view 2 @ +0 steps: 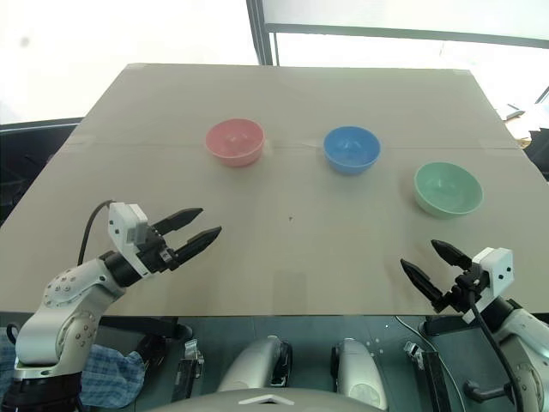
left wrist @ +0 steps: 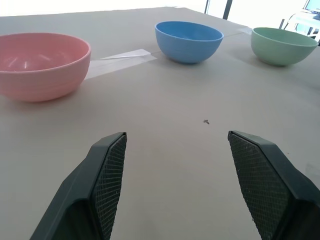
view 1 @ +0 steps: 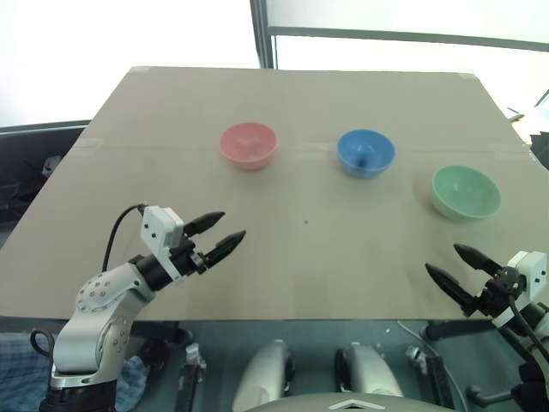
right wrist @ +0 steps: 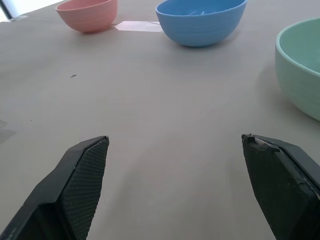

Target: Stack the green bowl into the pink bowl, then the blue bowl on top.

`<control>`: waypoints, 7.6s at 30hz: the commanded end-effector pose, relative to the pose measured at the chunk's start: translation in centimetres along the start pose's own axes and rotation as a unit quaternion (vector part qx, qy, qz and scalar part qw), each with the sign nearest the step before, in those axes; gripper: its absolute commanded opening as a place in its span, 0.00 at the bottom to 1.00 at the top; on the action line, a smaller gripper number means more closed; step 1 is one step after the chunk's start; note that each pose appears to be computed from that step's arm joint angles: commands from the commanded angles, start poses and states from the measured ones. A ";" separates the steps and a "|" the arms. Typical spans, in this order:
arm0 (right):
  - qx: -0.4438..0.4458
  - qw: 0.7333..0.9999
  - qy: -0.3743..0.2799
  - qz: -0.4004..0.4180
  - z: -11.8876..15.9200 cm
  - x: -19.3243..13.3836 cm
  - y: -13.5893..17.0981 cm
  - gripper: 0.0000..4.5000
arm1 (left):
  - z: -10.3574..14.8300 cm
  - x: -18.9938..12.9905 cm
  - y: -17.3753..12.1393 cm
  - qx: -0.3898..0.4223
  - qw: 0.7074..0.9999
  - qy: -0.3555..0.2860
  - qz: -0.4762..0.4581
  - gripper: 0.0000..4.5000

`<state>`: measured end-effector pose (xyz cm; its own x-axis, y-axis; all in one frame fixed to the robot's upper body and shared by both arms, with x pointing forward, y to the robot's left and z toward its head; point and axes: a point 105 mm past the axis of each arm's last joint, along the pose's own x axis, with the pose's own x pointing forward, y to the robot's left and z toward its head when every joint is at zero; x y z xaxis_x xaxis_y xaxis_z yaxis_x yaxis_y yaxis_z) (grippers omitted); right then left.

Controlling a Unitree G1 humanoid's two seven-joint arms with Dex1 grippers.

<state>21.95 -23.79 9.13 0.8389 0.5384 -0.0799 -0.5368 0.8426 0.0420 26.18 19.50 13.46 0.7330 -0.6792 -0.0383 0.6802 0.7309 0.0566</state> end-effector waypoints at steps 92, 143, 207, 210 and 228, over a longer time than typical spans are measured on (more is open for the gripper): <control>-0.105 0.985 -0.078 0.111 9.3 3.6 7.2 1.00 | 4.1 15.3 2.6 0.447 0.833 0.167 -0.279 0.02; -0.230 0.959 0.162 -0.025 6.9 7.4 -7.1 1.00 | 9.0 1.5 3.0 0.100 0.974 -0.008 -0.204 0.98; -0.500 0.770 0.072 0.389 10.9 20.2 18.5 0.17 | 6.5 -7.0 6.0 0.097 0.992 0.030 -0.074 1.00; -0.495 0.773 0.075 0.390 10.6 20.5 18.3 0.41 | 6.4 -7.4 5.8 0.095 0.993 0.030 -0.069 1.00; -0.423 0.869 0.053 0.252 17.9 20.7 10.4 0.98 | 6.1 -5.9 4.8 0.078 0.994 0.005 -0.083 1.00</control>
<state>34.56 -2.44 24.44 0.4408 0.8065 -0.3941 -0.7628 0.1052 -0.6380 25.11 27.32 19.36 0.6296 -0.7712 -0.0938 0.7724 0.6085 0.1821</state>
